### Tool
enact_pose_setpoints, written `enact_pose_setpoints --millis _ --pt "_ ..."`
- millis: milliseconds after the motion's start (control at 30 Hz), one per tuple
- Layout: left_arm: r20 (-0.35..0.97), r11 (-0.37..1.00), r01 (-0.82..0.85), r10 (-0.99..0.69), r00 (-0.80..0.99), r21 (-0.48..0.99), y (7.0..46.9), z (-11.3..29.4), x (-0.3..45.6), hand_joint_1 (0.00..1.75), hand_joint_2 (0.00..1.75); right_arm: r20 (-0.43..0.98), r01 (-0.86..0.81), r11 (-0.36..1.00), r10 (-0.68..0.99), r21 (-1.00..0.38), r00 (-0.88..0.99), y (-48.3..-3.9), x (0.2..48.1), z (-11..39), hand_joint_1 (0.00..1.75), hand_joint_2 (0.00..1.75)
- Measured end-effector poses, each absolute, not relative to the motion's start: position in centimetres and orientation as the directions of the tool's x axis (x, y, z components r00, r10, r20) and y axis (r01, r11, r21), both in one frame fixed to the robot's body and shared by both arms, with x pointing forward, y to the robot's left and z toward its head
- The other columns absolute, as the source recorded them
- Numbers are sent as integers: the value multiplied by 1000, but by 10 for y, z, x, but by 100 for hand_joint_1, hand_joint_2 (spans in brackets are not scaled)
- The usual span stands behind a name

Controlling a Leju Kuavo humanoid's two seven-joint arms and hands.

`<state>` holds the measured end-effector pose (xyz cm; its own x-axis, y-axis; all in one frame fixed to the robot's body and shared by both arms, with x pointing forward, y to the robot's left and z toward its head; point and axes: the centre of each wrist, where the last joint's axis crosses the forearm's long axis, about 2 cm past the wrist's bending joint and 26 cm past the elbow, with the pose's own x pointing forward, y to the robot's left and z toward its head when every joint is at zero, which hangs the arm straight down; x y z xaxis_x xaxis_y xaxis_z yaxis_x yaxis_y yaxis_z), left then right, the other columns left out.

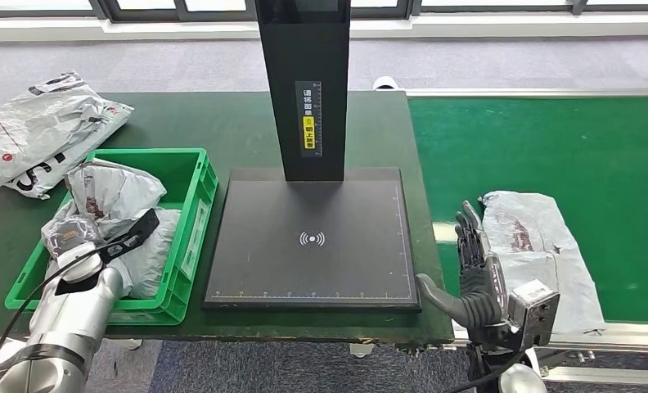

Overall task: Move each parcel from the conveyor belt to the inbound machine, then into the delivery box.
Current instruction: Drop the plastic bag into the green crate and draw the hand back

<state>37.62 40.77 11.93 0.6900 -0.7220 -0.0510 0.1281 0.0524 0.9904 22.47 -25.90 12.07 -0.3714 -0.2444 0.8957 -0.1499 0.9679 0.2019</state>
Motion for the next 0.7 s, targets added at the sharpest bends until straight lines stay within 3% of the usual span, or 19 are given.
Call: enact_pose_setpoints --millis 133,333,700 --pt "81 102 -1 -783 616 995 404 125 378 0 0 897 -130 969 -244 210 -368 -261 223 120 0 175" --pt "394 236 -362 -794 463 902 390 154 380 0 0 899 -106 971 -240 216 -366 -263 219 117 0 175" --pt "516 212 -638 -787 337 740 379 189 366 0 0 900 -79 973 -231 217 -370 -266 218 116 0 175"
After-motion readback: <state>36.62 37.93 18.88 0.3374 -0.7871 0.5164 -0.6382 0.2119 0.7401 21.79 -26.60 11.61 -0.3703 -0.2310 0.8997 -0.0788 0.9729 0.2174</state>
